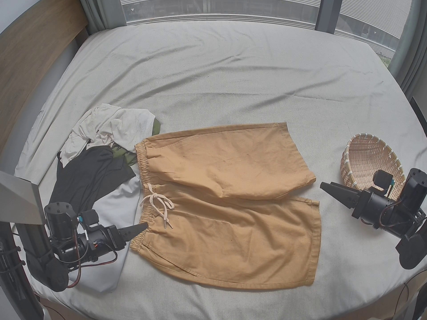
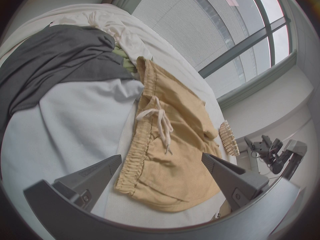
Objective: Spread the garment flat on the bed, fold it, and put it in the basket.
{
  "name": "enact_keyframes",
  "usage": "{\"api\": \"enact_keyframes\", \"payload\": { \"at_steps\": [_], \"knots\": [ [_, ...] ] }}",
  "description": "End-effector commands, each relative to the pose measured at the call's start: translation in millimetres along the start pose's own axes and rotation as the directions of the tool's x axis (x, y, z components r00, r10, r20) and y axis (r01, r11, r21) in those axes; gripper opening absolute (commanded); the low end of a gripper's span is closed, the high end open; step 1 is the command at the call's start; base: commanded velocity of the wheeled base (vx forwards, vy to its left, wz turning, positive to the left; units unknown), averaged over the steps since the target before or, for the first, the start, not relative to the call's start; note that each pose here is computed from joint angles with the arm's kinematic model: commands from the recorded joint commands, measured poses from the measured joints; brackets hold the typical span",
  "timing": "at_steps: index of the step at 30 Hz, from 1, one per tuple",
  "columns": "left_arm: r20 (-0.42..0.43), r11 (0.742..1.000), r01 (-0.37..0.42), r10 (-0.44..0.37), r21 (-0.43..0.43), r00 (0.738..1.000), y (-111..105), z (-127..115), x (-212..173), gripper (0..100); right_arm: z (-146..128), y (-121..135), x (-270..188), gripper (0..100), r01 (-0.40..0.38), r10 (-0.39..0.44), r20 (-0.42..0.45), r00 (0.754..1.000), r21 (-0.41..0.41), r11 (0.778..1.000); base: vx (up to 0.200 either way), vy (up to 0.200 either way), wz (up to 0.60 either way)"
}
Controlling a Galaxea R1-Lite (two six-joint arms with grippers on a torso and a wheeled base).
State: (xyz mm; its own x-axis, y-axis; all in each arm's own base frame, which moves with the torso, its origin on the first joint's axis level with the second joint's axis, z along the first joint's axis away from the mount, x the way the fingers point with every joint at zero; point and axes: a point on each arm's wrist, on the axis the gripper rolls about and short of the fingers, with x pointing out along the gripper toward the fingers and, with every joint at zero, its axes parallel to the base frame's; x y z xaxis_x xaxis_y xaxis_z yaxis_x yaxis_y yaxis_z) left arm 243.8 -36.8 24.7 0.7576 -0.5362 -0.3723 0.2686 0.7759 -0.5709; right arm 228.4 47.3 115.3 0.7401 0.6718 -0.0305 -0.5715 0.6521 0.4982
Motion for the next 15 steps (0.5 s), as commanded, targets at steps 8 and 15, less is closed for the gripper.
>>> {"api": "enact_keyframes", "payload": {
  "at_steps": [8, 15],
  "knots": [
    [-0.066, 0.998, -0.046, 0.044, -0.038, 0.997, 14, -15, 5, 100, 0, -2, 1, 100, 0.004, -0.004, -0.001, 1.0, 0.004, 1.0, 0.0, 0.0, 0.0],
    [-0.106, 0.997, -0.058, 0.052, -0.049, 0.993, 18, -23, 10, 100, 0, -2, 1, 100, 0.005, -0.005, -0.002, 1.0, 0.004, 1.0, 0.0, 0.0, 0.0]
  ]
}}
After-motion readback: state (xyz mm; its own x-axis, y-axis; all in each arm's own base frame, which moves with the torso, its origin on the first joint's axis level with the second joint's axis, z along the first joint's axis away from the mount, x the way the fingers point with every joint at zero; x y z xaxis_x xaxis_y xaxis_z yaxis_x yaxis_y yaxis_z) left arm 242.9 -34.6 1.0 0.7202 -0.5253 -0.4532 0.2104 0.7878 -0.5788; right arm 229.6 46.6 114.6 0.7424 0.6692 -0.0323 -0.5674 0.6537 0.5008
